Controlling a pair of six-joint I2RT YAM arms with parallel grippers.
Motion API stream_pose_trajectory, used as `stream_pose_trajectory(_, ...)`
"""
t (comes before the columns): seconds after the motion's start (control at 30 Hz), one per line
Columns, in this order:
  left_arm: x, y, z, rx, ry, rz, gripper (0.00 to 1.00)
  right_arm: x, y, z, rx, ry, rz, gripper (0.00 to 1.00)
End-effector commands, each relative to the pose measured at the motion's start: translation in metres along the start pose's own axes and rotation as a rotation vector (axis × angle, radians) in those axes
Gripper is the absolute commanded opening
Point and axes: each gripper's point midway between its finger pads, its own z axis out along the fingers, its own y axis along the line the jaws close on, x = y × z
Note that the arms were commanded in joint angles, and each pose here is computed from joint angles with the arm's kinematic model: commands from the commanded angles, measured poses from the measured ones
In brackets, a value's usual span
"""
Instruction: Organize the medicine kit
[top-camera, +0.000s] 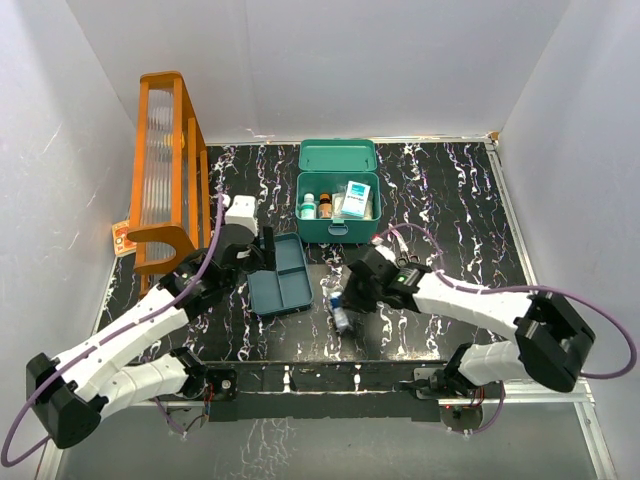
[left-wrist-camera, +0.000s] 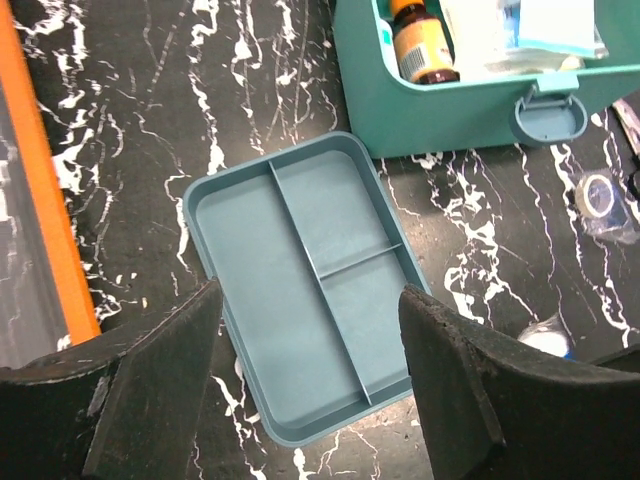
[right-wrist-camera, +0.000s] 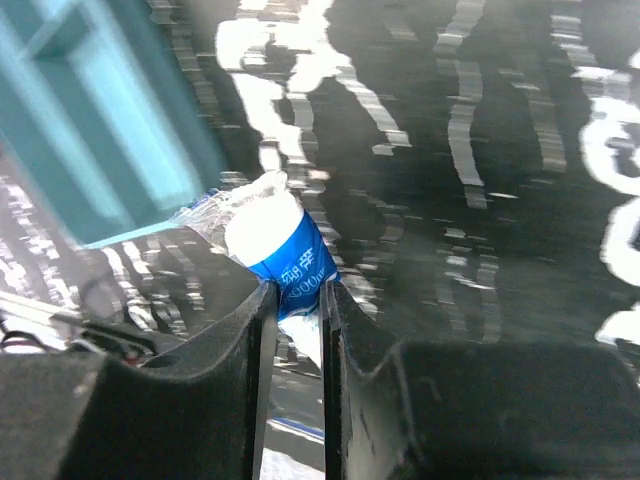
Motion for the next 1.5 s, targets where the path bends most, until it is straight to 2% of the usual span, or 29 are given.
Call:
stream_pose_trajectory(0.0,-0.036,0.018,-0.026,-0.078,-0.106,-0.073,0.71,-0.019,0.113,-0.017,-0.278,-0.132,0.023,0.2)
stream_pose_trajectory(0.13,-0.053,0.03,-0.043,-0.111,-0.163,-0.106,0.71,-0.02,0.172,-0.018,-0.364,-0.172,0.007,0.2)
stream_pose_trajectory(0.33,-0.068,0.057,-0.069,-0.196,-0.249,-0.185,0.7,-0.024,0.22,0.016,-0.366,-0.21,-0.026,0.22)
stream_pose_trajectory(0.5,-0.067,0.063,-0.08,-0.2,-0.254,-0.217,0.7,-0.008,0.222,0.062,-0.308,-0.156,-0.043,0.23)
stream_pose_trajectory(0.57,-0.063,0.062,-0.08,-0.198,-0.237,-0.218,0.7,-0.006,0.222,0.07,-0.286,-0.159,-0.055,0.28)
stream_pose_trajectory(0.8,-0.047,0.058,-0.074,-0.179,-0.188,-0.242,0.71,-0.026,0.235,0.053,-0.293,-0.258,-0.105,0.46)
stream_pose_trajectory(0.9,-0.043,0.054,-0.07,-0.17,-0.169,-0.232,0.71,-0.031,0.235,0.042,-0.298,-0.281,-0.117,0.46)
stream_pose_trajectory(1.03,-0.033,0.041,-0.059,-0.127,-0.105,-0.188,0.7,-0.039,0.219,0.024,-0.297,-0.328,-0.118,0.42)
stream_pose_trajectory(1.2,-0.011,0.023,-0.04,-0.086,0.01,-0.145,0.52,-0.05,0.18,-0.005,-0.266,-0.397,-0.084,0.37)
stream_pose_trajectory(1.33,0.018,0.023,-0.021,-0.147,0.123,-0.122,0.36,-0.053,0.134,-0.016,-0.193,-0.436,-0.054,0.35)
stream_pose_trajectory(1.47,0.047,0.015,-0.003,-0.138,0.201,-0.115,0.3,-0.059,0.096,-0.026,-0.125,-0.476,-0.036,0.35)
